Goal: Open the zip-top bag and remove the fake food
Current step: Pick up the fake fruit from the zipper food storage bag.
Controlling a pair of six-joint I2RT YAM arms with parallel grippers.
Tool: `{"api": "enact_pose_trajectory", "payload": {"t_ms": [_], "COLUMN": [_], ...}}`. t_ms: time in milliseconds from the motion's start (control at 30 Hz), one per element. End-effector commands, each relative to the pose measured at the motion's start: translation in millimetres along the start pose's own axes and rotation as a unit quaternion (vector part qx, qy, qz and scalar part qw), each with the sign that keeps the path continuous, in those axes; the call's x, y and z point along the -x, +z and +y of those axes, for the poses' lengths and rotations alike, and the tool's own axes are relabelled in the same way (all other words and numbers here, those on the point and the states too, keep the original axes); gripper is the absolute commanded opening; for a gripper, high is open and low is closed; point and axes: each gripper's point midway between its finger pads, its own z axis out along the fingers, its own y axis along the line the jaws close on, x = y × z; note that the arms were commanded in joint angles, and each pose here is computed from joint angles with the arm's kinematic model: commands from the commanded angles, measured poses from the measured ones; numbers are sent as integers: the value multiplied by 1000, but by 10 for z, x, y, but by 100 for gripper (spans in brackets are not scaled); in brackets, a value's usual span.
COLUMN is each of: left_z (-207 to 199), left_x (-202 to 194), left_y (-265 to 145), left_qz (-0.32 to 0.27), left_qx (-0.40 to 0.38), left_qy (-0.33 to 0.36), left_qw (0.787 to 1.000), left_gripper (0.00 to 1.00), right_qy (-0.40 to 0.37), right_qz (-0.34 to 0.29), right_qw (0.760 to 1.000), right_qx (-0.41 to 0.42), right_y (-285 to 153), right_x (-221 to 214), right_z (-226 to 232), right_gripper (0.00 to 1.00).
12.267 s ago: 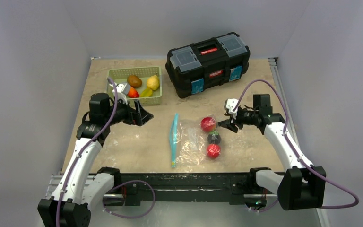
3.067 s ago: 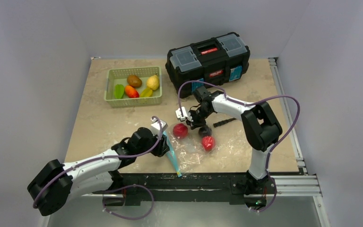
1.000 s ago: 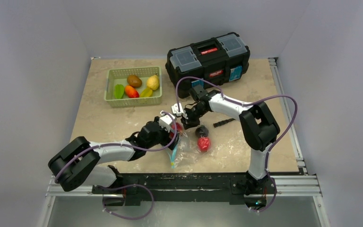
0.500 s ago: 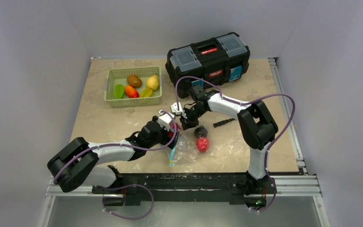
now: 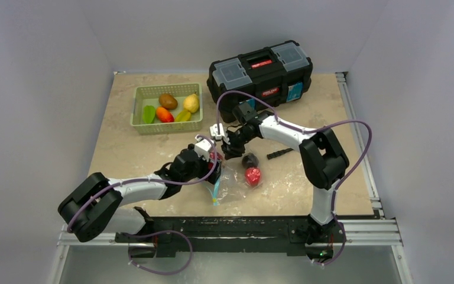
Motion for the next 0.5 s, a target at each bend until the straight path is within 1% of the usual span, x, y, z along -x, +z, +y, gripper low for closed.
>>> {"api": "enact_pose_trajectory", "payload": {"t_ms": [0, 200, 333, 467], "left_z": [-93, -73, -66, -38], "left_x": [265, 244, 244, 260], "left_y": [-5, -3, -1, 7], "left_qz": [-31, -28, -29, -33], "left_qx": [-25, -23, -22, -15], "left_qy": [-21, -22, -21, -22], "left_qw": [999, 999, 999, 999], "left_gripper": [98, 98, 98, 98], "right_qy": [-54, -44, -13, 10], "right_qz": [-40, -35, -51, -44], "right_qw": [996, 993, 991, 989], "right_qx": [-61, -105, -120, -139], "right_y": [-265, -273, -184, -90], "right_x": [602, 622, 685, 598], "right_z": [-193, -410, -489, -550], "right_gripper": [29, 26, 22, 22]}}
